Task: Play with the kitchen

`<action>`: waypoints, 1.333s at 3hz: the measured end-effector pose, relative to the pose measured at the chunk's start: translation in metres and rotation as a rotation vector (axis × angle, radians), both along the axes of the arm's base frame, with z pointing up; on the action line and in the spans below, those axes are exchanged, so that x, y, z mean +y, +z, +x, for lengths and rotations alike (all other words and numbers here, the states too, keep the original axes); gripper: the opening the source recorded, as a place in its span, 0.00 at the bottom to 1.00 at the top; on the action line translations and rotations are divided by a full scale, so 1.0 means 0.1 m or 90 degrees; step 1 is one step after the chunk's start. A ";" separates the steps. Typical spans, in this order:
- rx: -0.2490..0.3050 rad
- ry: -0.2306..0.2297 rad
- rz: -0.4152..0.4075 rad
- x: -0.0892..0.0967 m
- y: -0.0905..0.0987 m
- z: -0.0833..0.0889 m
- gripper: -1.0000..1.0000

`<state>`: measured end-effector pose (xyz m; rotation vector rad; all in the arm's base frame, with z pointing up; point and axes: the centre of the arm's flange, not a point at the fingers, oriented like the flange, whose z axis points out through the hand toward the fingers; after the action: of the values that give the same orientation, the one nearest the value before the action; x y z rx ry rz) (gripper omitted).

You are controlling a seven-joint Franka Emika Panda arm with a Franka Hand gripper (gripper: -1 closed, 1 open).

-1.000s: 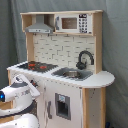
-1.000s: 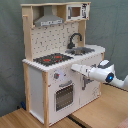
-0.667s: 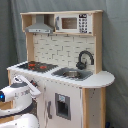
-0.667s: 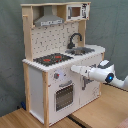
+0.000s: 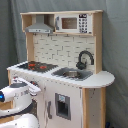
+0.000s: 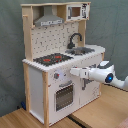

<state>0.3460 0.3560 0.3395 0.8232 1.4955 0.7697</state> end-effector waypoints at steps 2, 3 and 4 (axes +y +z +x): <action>-0.003 0.003 -0.137 0.01 0.00 0.00 0.00; -0.005 -0.001 -0.157 0.02 0.00 0.00 0.00; -0.006 -0.002 -0.155 0.02 0.01 0.00 1.00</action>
<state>0.3464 0.3579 0.3403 0.6373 1.5437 0.5749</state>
